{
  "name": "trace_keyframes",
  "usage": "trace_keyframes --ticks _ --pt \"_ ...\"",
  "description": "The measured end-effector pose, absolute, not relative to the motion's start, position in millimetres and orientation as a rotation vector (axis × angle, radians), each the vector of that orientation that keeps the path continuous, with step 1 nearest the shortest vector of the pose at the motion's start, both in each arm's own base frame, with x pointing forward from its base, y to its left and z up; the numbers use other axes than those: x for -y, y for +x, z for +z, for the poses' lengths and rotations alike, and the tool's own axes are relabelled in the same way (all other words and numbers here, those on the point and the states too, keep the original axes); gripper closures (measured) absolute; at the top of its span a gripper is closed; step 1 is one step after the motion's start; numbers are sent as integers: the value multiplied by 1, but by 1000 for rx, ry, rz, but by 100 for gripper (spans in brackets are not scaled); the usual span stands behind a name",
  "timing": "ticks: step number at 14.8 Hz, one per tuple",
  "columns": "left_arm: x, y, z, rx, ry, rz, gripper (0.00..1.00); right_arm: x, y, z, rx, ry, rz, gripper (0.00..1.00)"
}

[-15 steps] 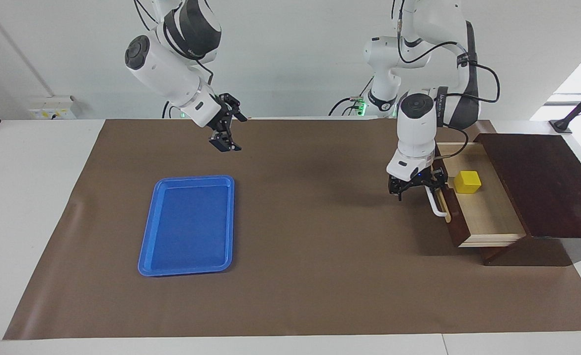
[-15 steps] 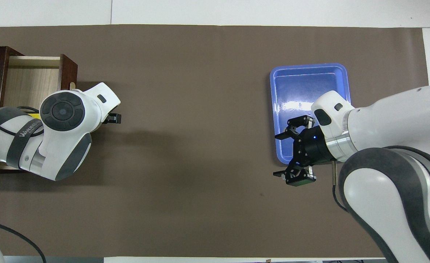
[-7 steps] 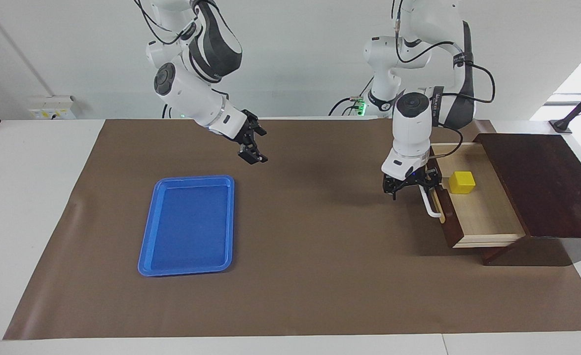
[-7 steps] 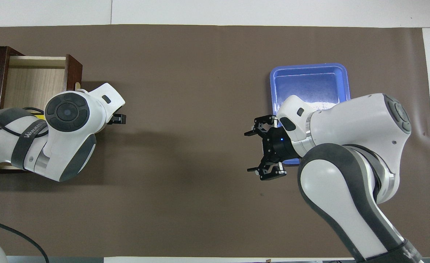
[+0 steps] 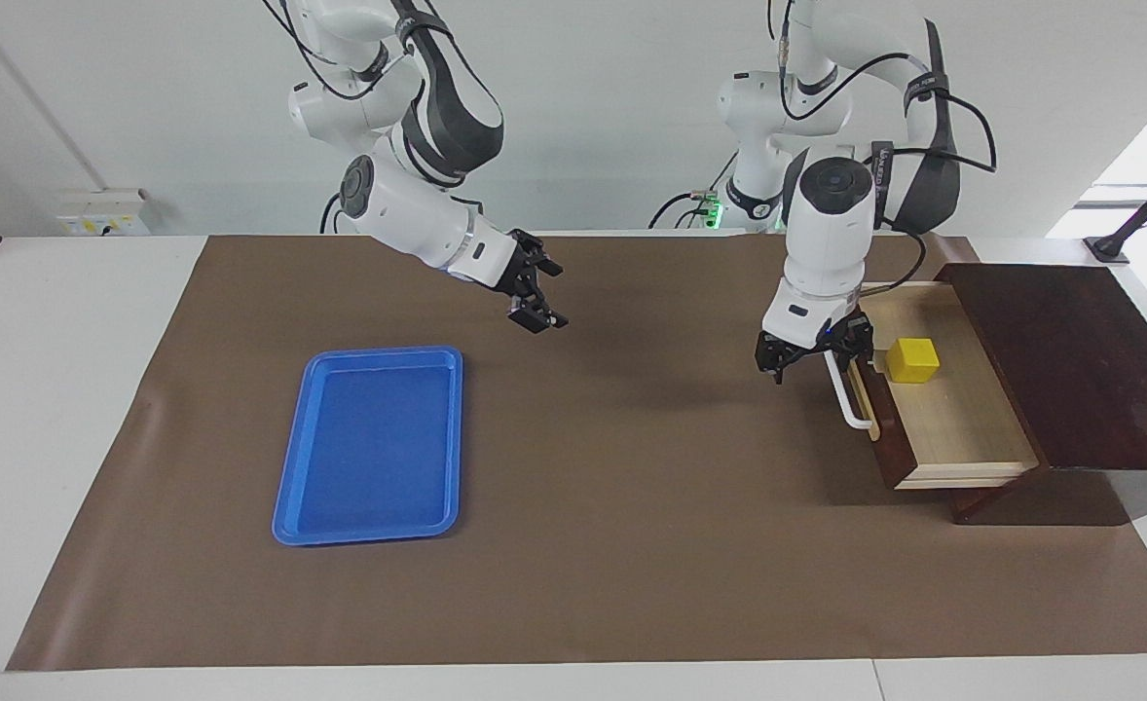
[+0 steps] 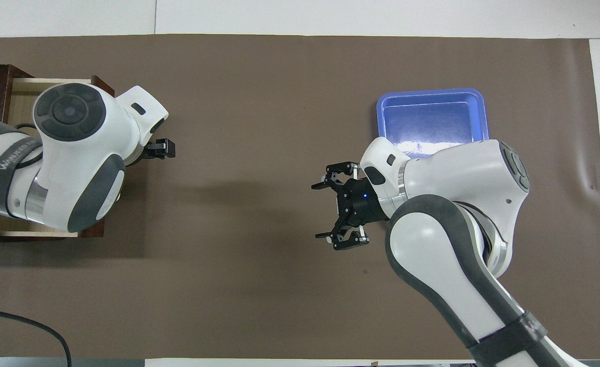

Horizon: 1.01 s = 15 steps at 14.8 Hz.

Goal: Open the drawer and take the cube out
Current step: 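Reach the left gripper into the drawer while the right gripper moves toward center, then grasp the yellow cube inside the drawer with the left gripper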

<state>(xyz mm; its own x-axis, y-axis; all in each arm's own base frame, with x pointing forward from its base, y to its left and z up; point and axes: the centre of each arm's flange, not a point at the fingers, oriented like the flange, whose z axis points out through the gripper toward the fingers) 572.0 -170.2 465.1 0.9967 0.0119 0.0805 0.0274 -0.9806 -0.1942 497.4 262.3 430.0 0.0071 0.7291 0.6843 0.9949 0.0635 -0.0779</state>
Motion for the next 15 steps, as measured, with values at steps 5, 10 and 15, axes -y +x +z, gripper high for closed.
trace_keyframes --ticks 5,10,15 --pt "63 592 553 572 -2976 -115 0 -286 490 434 1838 -1620 -702 0" --pt "-12 587 534 1377 -2718 -133 0 -298 485 436 1846 -1596 -734 0" --pt "-43 566 491 1834 -2459 -164 0 -315 477 437 1847 -1591 -757 0"
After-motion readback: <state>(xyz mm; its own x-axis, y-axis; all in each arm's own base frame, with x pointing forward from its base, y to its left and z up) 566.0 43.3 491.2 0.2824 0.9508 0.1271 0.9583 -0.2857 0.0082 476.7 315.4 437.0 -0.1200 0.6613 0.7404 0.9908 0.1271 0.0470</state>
